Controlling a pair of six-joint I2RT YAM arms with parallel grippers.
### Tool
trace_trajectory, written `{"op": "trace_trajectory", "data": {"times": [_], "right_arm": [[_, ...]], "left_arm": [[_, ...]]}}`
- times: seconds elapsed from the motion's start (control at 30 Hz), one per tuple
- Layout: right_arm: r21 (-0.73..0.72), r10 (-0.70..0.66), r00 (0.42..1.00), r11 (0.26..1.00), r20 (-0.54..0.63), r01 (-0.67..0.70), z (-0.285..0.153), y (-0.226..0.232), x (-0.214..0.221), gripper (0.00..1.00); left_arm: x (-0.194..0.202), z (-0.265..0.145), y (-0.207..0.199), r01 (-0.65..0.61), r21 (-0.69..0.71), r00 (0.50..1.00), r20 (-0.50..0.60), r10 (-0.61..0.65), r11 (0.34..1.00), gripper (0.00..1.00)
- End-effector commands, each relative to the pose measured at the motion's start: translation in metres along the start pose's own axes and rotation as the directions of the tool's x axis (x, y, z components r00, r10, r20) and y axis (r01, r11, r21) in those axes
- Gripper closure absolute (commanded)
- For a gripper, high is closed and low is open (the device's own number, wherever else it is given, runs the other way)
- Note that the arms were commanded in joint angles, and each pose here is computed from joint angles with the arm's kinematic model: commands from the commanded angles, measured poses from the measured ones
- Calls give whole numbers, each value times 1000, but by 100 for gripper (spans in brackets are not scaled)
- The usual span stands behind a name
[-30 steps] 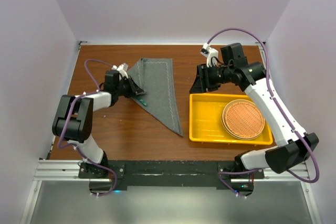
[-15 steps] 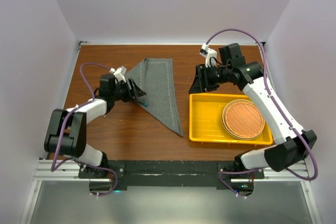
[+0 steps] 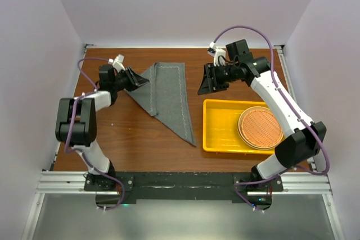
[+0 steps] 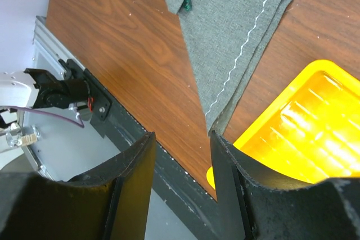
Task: Fold the napkin, place the utensils inside, and roll it up
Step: Fold the napkin
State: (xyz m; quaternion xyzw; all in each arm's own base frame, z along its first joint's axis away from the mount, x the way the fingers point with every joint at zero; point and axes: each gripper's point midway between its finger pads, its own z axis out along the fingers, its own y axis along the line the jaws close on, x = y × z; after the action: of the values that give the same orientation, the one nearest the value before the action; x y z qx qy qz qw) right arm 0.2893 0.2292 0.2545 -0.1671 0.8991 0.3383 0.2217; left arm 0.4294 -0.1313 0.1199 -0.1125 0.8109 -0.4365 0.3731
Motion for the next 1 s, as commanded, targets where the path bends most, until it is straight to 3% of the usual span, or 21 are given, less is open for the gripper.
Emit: {"op": "trace_trajectory", "data": {"times": [0.0,0.37,0.97], "right_arm": [[-25,-17,999,1000,33,18,-1,7,-15,52],[20,14,1000,1000,2,-14,13,-6,-20,52],[97,41,999,995,-29,-38,9,-17,-18,52]], "left_arm": [[-49,26,-8,-6,97,998,58,0,995,77],[-49,84,35,98,149,995,-26,-95,984,82],[-81,133,112,141,11,989,53,-141,990,81]]}}
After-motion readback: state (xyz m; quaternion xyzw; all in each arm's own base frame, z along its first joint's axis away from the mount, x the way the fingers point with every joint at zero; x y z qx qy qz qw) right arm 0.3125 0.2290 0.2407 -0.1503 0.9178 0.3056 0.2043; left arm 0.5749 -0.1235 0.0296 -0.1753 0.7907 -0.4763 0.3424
